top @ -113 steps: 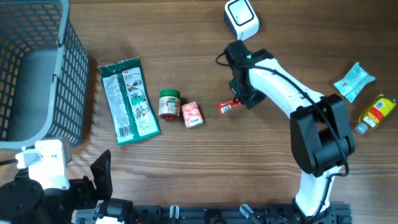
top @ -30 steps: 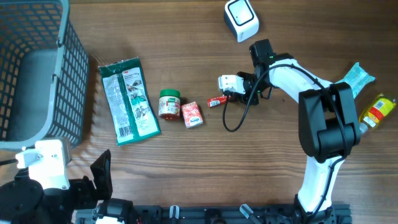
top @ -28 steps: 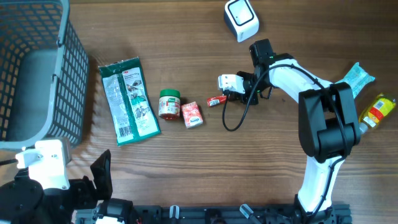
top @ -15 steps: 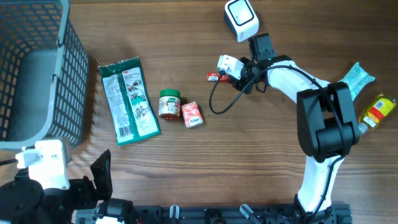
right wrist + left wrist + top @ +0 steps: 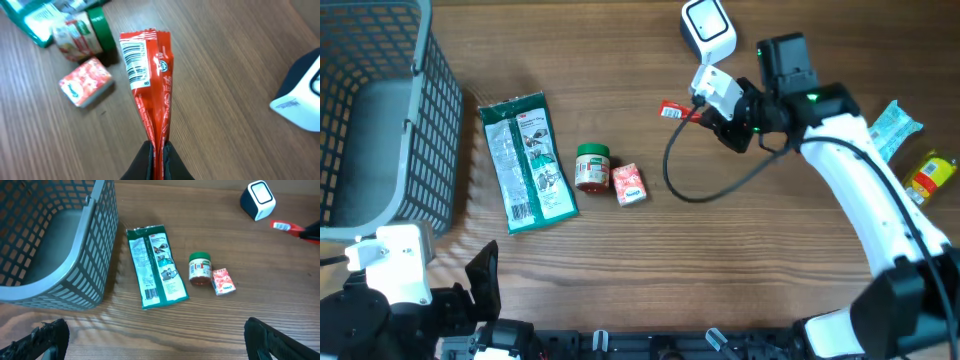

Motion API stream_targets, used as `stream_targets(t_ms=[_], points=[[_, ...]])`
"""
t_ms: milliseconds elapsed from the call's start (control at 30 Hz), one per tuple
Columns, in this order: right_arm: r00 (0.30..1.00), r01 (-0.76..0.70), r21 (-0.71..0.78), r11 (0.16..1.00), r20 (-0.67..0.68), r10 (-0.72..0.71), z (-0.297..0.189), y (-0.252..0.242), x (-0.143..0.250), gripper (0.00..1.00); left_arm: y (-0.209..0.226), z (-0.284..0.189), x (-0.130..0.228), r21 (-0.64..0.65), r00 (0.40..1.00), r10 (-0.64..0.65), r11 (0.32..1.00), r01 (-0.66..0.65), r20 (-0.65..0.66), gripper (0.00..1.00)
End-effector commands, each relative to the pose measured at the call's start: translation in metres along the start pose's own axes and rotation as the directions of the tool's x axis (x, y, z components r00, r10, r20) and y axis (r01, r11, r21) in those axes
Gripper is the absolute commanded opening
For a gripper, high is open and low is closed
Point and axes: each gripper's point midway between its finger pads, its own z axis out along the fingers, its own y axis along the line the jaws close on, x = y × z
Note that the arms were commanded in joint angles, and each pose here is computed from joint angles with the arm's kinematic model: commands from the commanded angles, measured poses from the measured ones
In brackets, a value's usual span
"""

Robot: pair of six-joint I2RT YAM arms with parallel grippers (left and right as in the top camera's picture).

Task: Scan the item barcode
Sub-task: 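Lift the sachet up toward the white scanner, then hold the sachet's barcode in front of the scanner window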

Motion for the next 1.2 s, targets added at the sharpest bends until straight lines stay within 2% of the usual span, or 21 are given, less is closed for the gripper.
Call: stream_targets(t_ms=[0,200,500,533,567,600,633,700,733,800,833,933,1000,1167], points=[[0.997,0.059,0.027,0.998,-0.047,-0.057,-0.021,0.012,-0.021,0.04,0.000,0.000,-0.001,0.003,1.000,0.009,1.000,-0.009,0.003,1.00],[0.981,0.188,0.024,0.982,-0.055,-0.186,-0.033,0.033,-0.055,0.04,-0.001,0.000,-0.001,0.003,1.000,0.009,1.000,-0.009,0.003,1.00],[0.985,0.165,0.018,0.986,-0.059,-0.164,-0.033,0.035,-0.054,0.04,0.000,0.000,-0.001,0.003,1.000,0.009,1.000,-0.009,0.003,1.00],[0.990,0.129,0.060,0.990,-0.064,-0.125,-0.033,0.027,-0.055,0.04,-0.001,0.000,-0.001,0.003,1.000,0.009,1.000,-0.009,0.003,1.00],[0.997,0.004,0.206,0.979,-0.078,0.012,-0.036,0.001,-0.055,0.04,-0.001,0.000,-0.001,0.003,1.000,0.009,1.000,-0.009,0.003,1.00],[0.991,-0.079,0.334,0.939,-0.074,0.110,-0.042,-0.022,-0.054,0.04,0.000,0.000,-0.001,0.003,1.000,0.009,1.000,-0.009,0.003,1.00],[0.976,-0.156,0.491,0.857,-0.054,0.209,-0.053,-0.050,-0.049,0.04,-0.001,0.000,-0.001,0.003,1.000,0.009,1.000,-0.009,0.003,1.00],[0.952,-0.204,0.691,0.693,-0.025,0.305,-0.074,-0.086,-0.039,0.04,0.000,0.000,-0.001,0.003,1.000,0.009,1.000,-0.009,0.003,1.00],[0.937,-0.200,0.800,0.566,-0.013,0.350,-0.088,-0.106,-0.031,0.04,-0.001,0.000,-0.001,0.003,1.000,0.009,1.000,-0.009,0.003,1.00],[0.920,-0.139,0.911,0.387,-0.025,0.390,-0.107,-0.130,-0.019,0.04,0.000,0.000,-0.001,0.003,1.000,0.009,1.000,-0.009,0.003,1.00],[0.909,-0.026,0.963,0.270,-0.089,0.406,-0.119,-0.144,-0.011,0.04,-0.001,0.000,-0.001,0.003,1.000,0.009,1.000,-0.009,0.003,1.00],[0.865,0.195,0.976,0.102,-0.220,0.452,-0.128,-0.165,-0.004,0.04,0.000,0.000,-0.001,0.003,1.000,0.009,1.000,-0.009,0.003,1.00],[0.813,0.338,0.941,0.019,-0.302,0.497,-0.127,-0.176,-0.006,0.04,-0.001,0.000,-0.001,0.003,1.000,0.009,1.000,-0.009,0.003,1.00],[0.743,0.525,0.849,0.058,-0.491,0.456,-0.076,-0.197,-0.017,0.04,-0.001,0.000,-0.001,0.003,1.000,0.009,1.000,-0.009,0.003,1.00]])
